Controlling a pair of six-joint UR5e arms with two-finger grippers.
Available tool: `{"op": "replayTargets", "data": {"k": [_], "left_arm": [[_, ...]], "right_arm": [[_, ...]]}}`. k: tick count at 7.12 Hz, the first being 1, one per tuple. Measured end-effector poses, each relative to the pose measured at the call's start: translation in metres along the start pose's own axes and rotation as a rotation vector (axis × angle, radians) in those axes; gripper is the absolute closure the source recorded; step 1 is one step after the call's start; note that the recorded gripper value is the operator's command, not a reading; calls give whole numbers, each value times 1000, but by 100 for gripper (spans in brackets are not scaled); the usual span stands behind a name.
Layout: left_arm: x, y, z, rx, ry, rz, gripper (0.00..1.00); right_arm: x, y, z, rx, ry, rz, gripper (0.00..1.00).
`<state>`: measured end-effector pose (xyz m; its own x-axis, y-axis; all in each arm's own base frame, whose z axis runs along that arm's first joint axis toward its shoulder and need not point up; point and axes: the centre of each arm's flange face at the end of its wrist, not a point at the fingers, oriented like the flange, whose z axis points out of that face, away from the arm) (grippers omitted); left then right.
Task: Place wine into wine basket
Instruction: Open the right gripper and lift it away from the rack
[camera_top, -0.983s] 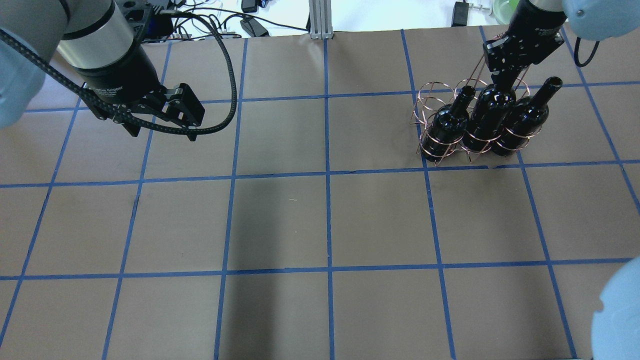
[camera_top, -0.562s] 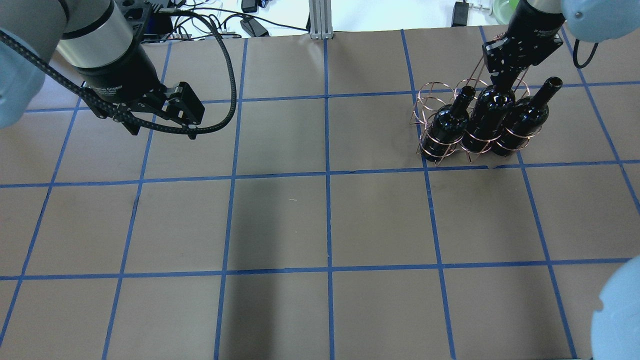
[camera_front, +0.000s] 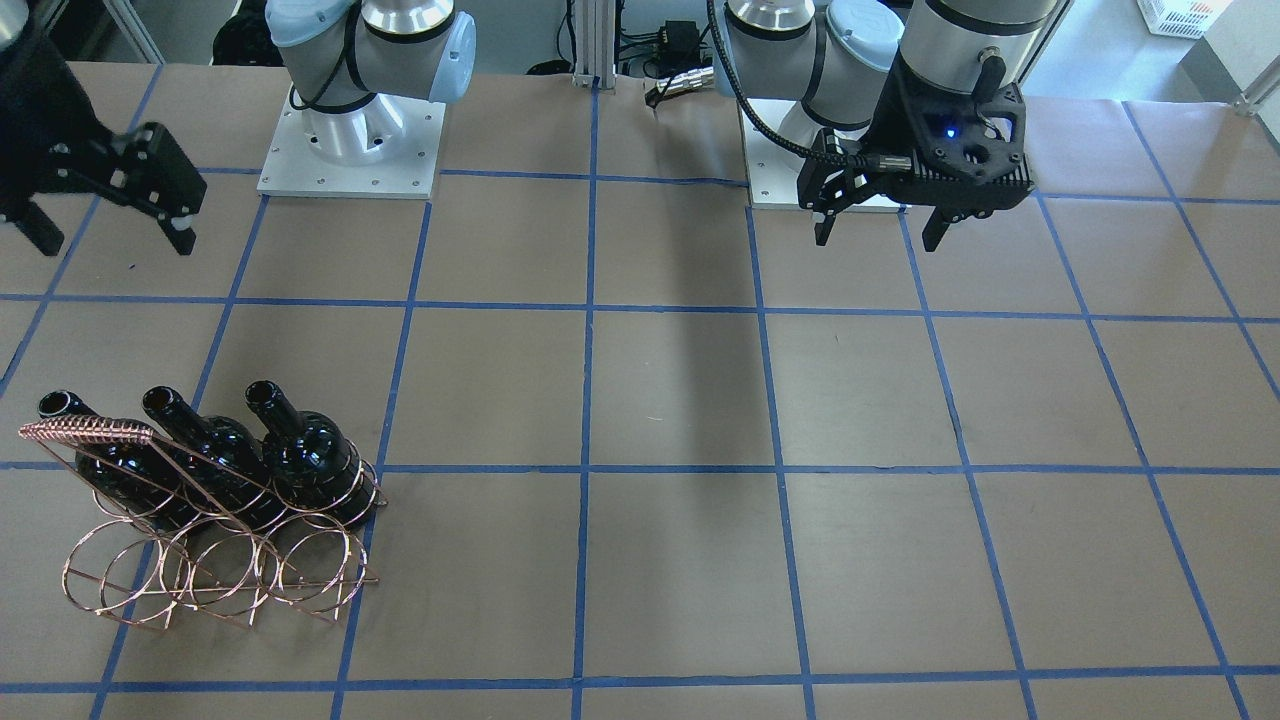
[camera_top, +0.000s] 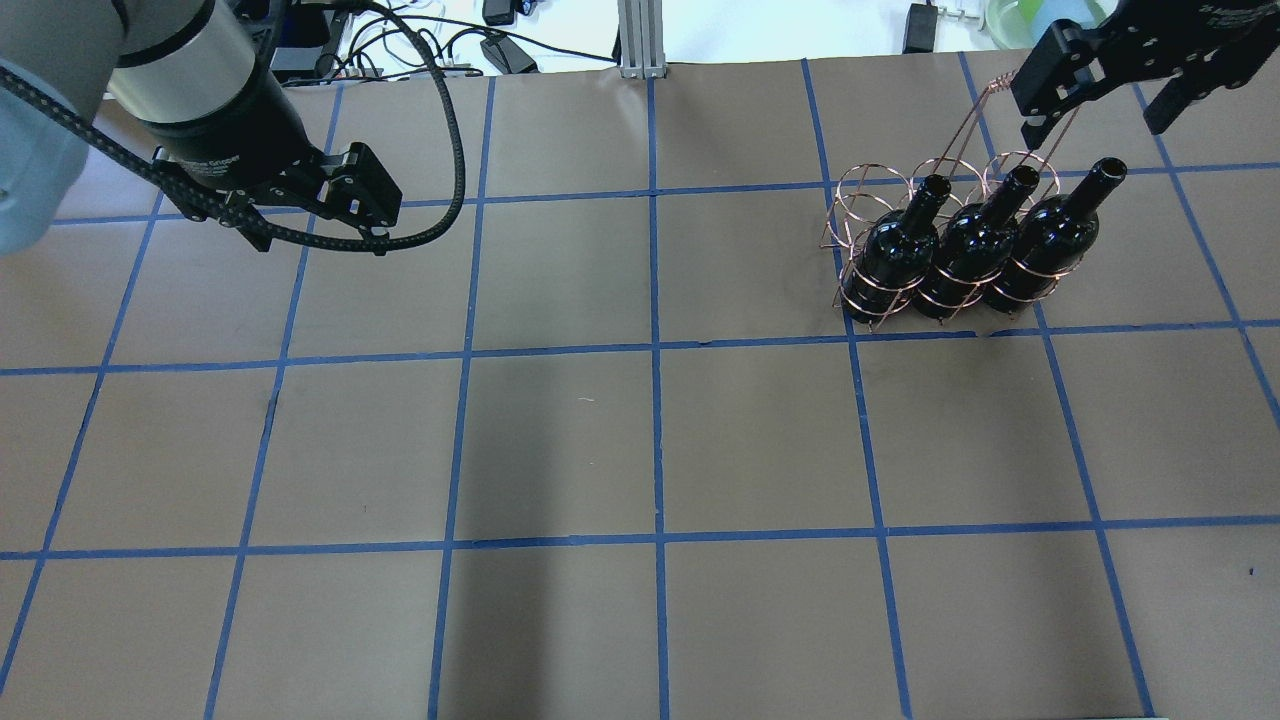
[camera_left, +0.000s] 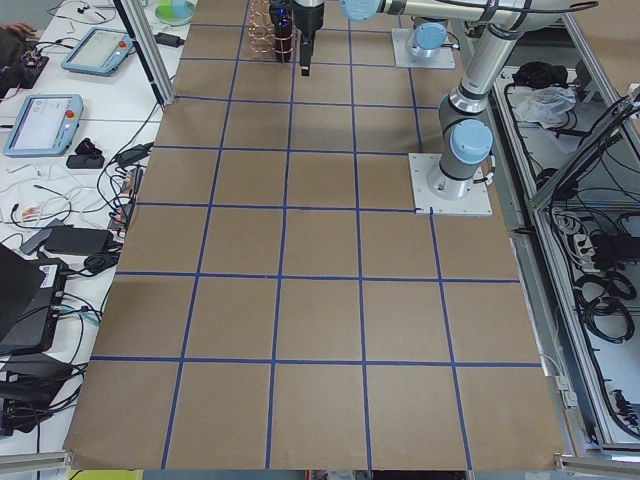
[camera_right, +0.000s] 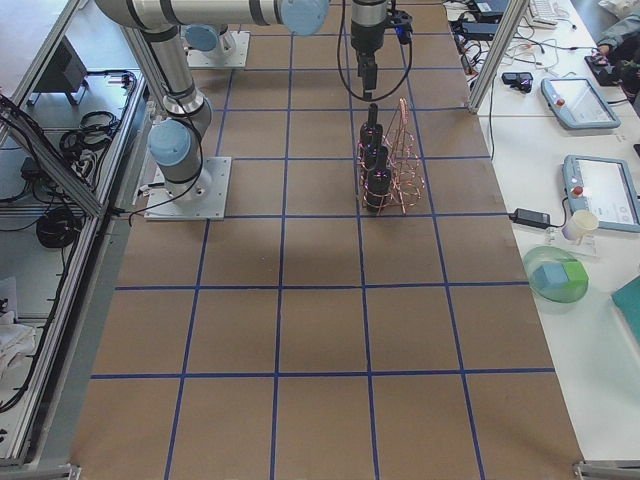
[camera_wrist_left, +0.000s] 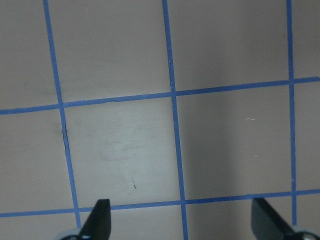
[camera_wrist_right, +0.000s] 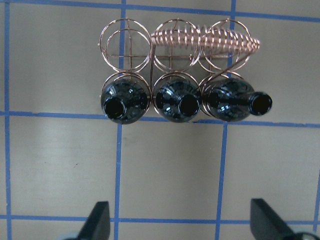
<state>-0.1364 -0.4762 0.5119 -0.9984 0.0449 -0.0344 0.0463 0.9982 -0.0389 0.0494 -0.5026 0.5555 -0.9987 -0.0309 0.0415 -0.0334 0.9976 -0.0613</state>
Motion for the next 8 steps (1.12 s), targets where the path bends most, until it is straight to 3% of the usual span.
{"op": "replayTargets", "data": {"k": [2, 4, 8], "left_arm": [[0, 0, 1, -3, 2, -40, 0], [0, 1, 0, -5, 3, -56, 0], [0, 10, -6, -17, 0, -60, 0]], "right_arm": [[-52, 22, -10, -27, -1, 86, 0], [-88, 16, 5, -35, 1, 79, 0], [-98, 14, 10, -32, -9, 40, 0]]}}
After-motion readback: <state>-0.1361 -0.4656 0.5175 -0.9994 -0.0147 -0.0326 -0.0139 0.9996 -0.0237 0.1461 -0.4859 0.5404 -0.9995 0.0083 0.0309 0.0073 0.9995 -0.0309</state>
